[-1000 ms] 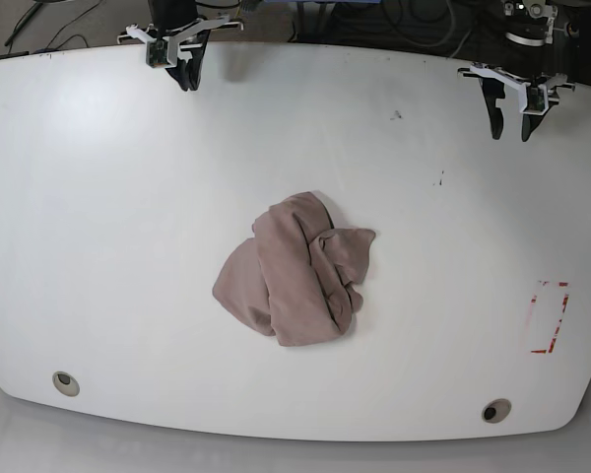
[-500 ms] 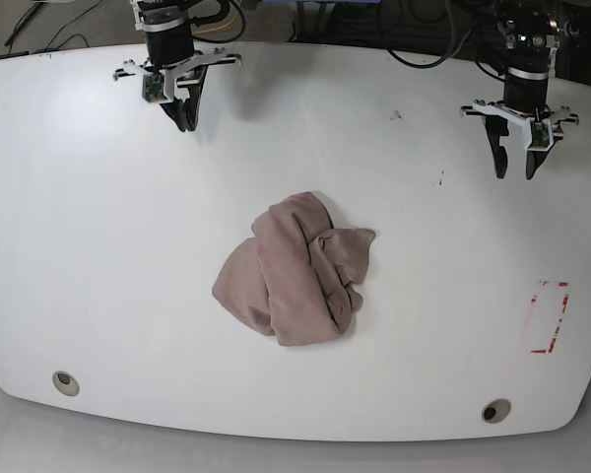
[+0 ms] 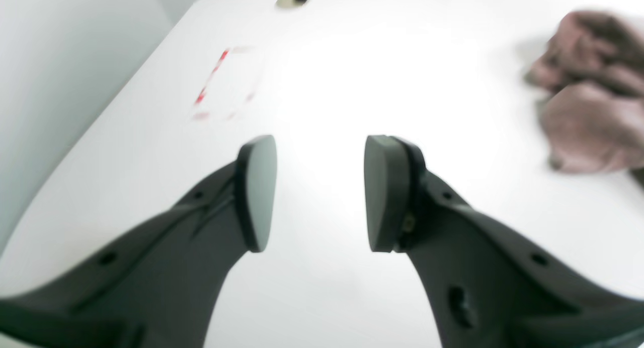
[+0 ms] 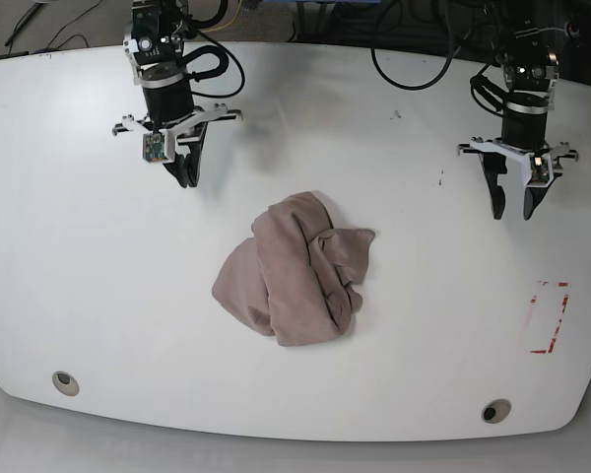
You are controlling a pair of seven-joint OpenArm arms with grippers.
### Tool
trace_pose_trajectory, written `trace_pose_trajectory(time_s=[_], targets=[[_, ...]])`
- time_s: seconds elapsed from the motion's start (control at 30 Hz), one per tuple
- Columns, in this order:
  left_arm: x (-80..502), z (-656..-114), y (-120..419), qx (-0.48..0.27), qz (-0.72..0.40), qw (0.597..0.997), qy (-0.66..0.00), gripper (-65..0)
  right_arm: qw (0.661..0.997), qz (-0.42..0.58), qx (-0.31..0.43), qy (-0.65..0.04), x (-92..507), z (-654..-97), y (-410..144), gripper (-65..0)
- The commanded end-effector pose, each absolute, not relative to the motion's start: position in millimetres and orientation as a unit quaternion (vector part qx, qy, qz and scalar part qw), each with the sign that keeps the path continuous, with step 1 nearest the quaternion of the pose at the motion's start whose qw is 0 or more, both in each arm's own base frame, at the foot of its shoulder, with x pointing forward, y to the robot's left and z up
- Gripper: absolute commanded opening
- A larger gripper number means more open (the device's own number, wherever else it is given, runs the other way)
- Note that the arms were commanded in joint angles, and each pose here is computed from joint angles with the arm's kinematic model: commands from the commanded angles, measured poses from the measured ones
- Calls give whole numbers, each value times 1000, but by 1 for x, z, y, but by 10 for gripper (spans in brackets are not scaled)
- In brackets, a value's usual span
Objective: Layout the t-shirt on the table in an organized manner, then fold the t-shirt properly
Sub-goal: 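Lower both grippers toward the crumpled pink t-shirt, opening them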
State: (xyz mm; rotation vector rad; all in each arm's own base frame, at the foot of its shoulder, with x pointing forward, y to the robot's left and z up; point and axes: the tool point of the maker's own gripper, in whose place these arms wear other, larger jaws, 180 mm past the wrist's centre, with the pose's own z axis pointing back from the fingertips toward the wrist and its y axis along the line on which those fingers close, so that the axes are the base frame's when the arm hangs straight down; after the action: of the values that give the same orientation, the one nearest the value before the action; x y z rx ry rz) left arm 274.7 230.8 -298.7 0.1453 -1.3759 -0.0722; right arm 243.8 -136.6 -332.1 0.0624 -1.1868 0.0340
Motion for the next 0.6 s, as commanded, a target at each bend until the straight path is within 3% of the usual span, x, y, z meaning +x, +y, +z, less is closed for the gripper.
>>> trace_pose_trajectory(time_s=[0.0,0.27,0.37,0.57], targets=[[284,-282,226,62,-39,749,-658,-380,817,19,30,-576,256,-320,-137,-597],[305,-284,211,44,-46,759,-648,-378,820,19,30,-571,278,-314,-136,-573],[310,-283,212,45,-44,763,-643,-361,820,20,31,-571,279,-314,-135,-514],[316,-279,211,45,-43,761,-646,-253,816,21,35,-577,284,-310,-132,-388]])
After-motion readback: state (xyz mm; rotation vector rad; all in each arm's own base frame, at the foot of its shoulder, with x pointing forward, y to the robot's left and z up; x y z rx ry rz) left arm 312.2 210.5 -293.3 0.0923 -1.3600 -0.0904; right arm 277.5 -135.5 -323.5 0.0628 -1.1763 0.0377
